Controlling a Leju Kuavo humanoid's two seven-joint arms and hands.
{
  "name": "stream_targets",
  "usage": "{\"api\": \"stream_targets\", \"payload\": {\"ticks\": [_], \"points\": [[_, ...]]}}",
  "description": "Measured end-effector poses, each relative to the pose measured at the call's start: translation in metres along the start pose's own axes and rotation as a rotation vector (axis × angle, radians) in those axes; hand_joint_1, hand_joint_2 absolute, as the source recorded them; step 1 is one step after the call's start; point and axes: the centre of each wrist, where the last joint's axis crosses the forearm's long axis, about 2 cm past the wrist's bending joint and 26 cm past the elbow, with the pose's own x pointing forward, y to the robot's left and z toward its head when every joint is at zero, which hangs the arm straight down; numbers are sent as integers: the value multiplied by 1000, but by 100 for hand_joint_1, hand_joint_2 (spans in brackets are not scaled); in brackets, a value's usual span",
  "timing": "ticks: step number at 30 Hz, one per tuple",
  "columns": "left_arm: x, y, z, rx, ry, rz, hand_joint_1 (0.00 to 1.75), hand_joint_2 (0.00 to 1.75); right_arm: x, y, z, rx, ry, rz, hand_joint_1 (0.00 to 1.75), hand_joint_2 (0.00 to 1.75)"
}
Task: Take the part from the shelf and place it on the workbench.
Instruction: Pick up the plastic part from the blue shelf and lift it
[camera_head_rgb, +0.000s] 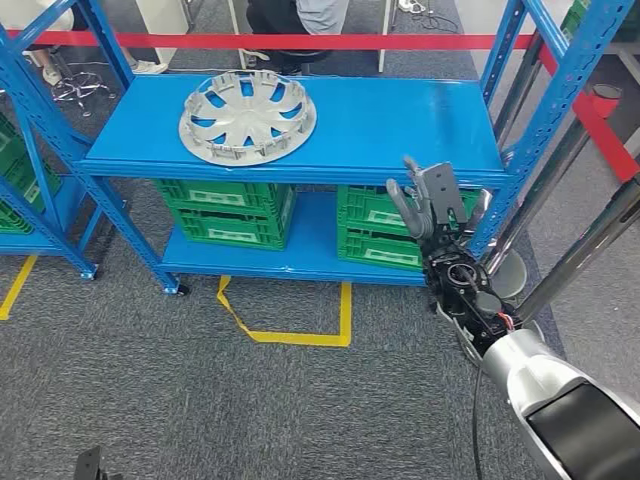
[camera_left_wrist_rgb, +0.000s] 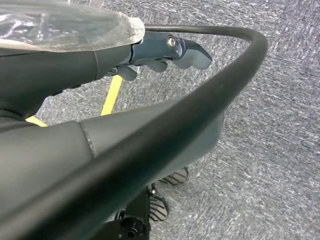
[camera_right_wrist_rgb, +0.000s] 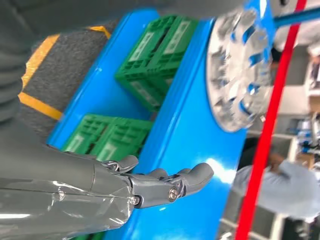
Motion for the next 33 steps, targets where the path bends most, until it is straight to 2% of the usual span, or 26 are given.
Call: {"api": "stream_targets", "payload": {"ticks": [9,17,26,33], "points": [[-1,0,0,10,3,9,0,0,25,21,-8,63,-67,-12,0,0],[-1,0,0,5,15,27,0,0,35,39,-11,131,-114,-50,0,0],[-2,0,0,8,11,31,0,0,39,51,-11,183,-143,-88,0,0],[-2,0,1,9,10,28,0,0,30,55,-4,172,-129,-116,0,0]]}}
